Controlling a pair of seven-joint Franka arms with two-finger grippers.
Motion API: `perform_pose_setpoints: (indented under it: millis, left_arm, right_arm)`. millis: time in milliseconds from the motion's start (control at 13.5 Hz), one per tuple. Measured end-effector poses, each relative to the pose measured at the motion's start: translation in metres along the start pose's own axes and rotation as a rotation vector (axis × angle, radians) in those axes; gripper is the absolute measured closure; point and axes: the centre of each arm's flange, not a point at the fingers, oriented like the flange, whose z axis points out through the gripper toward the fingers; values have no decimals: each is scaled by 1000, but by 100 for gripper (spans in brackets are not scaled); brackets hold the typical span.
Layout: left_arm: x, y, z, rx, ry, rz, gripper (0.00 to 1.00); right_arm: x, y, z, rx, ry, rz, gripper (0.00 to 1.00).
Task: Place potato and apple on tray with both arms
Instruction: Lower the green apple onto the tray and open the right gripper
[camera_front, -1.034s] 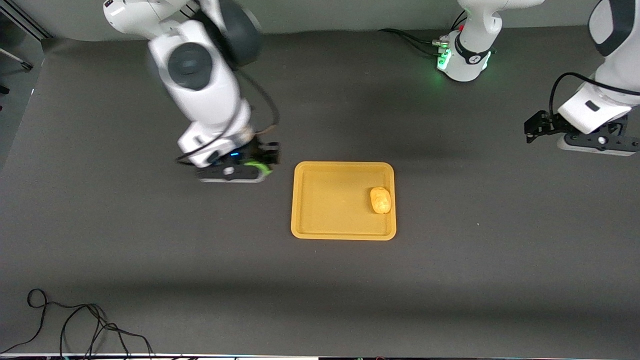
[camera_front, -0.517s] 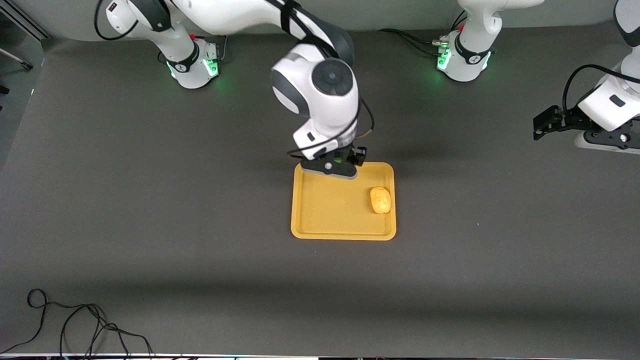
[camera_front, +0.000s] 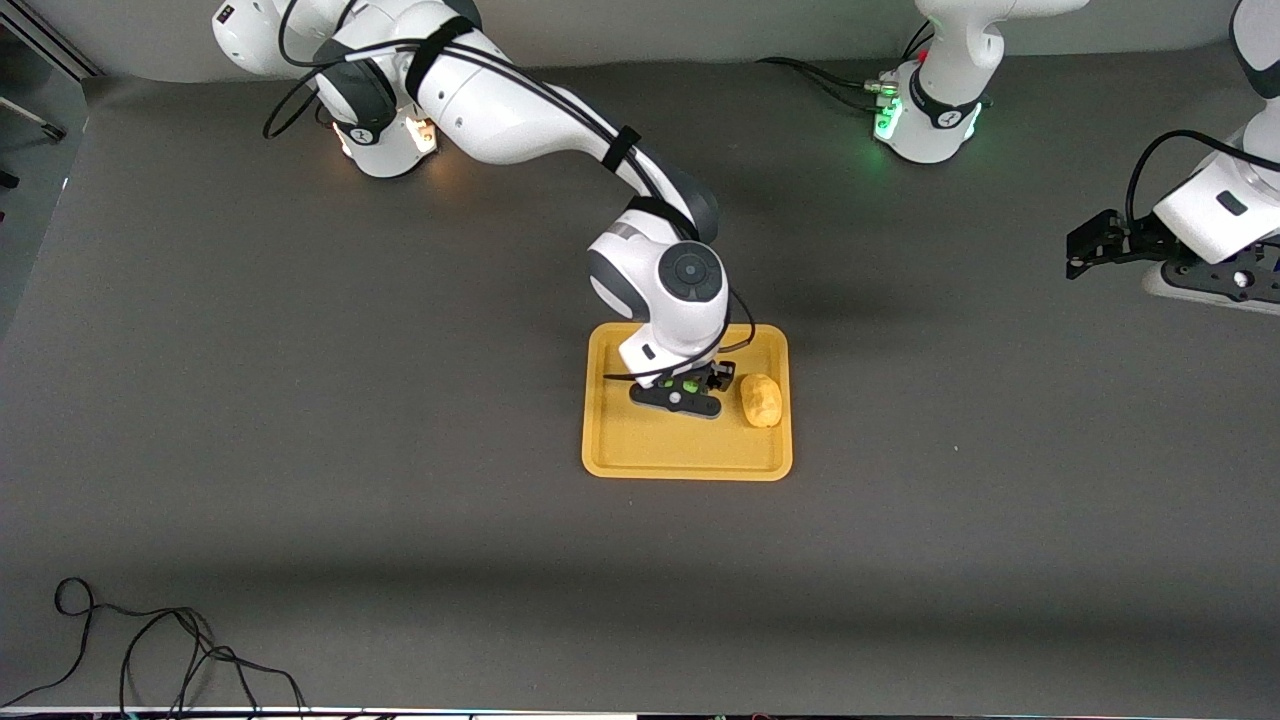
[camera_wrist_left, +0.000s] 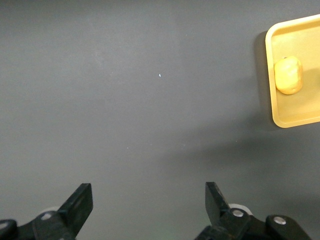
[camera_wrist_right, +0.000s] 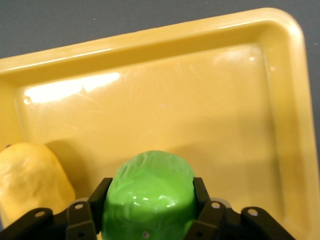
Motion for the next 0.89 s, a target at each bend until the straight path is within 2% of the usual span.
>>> perform_pose_setpoints:
  millis: [295, 369, 517, 591, 738, 886]
  left_arm:
    - [0, -4, 0, -1, 1, 9, 0]
    - [1, -5, 0, -2, 0, 9, 0]
    - [3, -5, 1, -2, -1, 9, 0]
    - [3, -5, 1, -2, -2, 9, 0]
    - [4, -5, 1, -3, -1, 7, 0]
    - [7, -6, -1, -2, 3, -8, 0]
  right_arm:
    - [4, 3, 32, -7, 27, -8, 31]
    - [6, 5, 35, -10, 27, -7, 26]
    - [8, 4, 33, -2, 32, -4, 4]
    - [10, 2, 24, 8, 37, -3, 0]
    - [14, 1, -20, -7, 31, 3, 0]
    - [18, 8, -95, -23, 23, 15, 0]
